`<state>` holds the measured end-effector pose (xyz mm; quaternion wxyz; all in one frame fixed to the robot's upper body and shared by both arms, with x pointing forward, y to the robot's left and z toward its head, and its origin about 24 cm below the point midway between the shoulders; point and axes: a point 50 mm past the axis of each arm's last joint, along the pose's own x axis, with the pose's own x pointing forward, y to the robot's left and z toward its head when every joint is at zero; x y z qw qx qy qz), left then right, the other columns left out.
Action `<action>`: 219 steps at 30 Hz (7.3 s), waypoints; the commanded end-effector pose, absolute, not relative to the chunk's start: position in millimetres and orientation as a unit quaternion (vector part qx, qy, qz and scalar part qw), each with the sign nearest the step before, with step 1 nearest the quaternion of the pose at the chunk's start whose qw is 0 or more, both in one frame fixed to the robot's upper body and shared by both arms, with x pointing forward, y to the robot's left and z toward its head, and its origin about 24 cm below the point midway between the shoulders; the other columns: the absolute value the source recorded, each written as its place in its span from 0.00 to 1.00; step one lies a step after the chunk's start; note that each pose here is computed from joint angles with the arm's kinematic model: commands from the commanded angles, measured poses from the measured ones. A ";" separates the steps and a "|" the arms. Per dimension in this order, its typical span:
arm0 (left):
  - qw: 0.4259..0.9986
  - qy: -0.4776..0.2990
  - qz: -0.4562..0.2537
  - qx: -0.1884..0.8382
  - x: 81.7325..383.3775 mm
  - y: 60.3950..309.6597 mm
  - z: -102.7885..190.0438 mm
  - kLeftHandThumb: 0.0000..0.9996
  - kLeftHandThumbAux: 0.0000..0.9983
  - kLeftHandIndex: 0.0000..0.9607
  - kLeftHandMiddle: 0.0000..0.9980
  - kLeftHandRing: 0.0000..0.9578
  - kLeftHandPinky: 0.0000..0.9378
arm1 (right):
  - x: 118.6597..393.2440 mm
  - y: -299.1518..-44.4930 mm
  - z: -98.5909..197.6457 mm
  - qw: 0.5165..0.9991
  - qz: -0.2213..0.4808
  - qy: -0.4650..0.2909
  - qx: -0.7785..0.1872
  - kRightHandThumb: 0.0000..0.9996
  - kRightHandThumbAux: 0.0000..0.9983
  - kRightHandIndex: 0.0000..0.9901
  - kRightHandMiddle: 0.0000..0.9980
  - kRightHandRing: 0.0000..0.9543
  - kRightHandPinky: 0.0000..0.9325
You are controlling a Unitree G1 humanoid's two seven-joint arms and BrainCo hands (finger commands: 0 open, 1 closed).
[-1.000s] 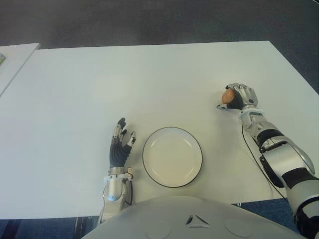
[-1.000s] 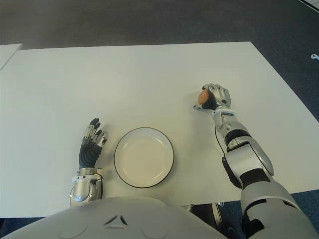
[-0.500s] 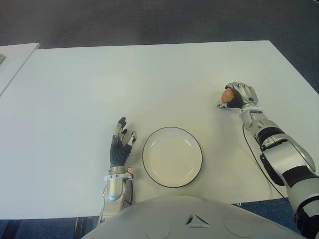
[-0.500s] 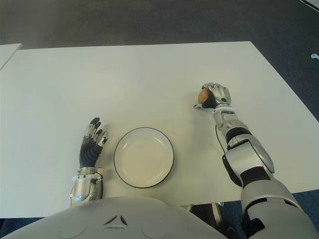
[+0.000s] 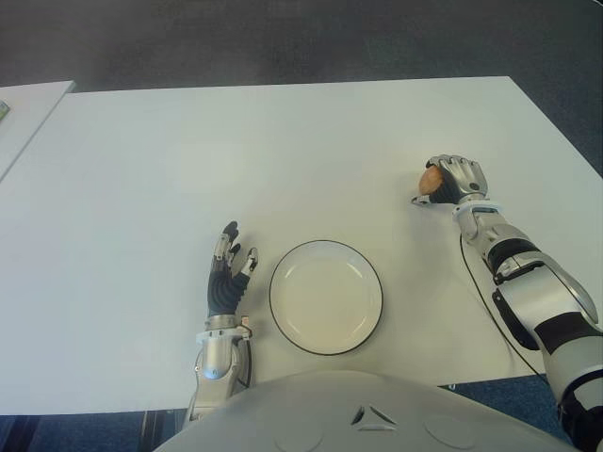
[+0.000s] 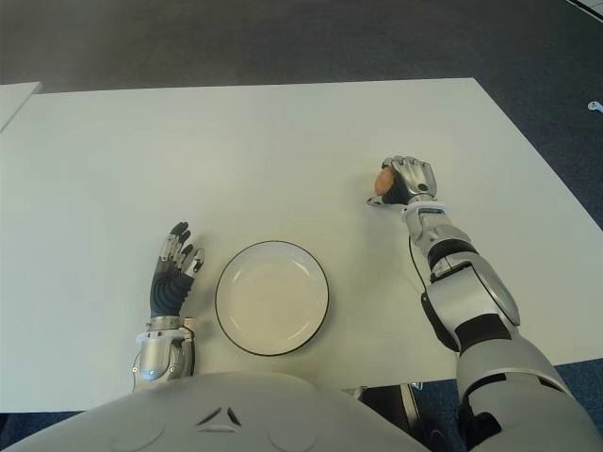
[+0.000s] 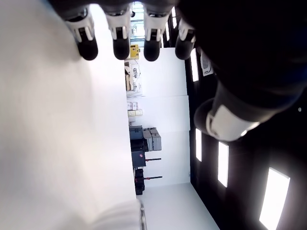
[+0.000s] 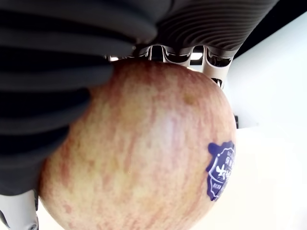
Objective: Put the apples into the plate.
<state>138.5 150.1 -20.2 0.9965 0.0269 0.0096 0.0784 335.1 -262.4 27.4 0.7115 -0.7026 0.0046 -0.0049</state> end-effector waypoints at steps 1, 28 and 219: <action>0.997 0.031 0.068 0.029 134.1 148.4 -26.0 0.14 0.63 0.08 0.06 0.06 0.07 | 331.0 -270.5 23.1 0.695 -0.001 0.030 -0.718 0.71 0.72 0.45 0.82 0.85 0.79; 0.997 0.032 0.068 0.030 132.2 150.2 -25.2 0.14 0.63 0.08 0.06 0.06 0.07 | 335.0 -268.5 28.0 0.704 -0.009 0.024 -0.710 0.71 0.72 0.45 0.83 0.86 0.82; 0.998 0.040 0.048 0.012 138.6 143.5 -17.2 0.19 0.68 0.08 0.09 0.11 0.14 | 214.8 -102.3 90.0 0.590 0.490 -0.406 -0.497 0.00 0.36 0.00 0.00 0.00 0.00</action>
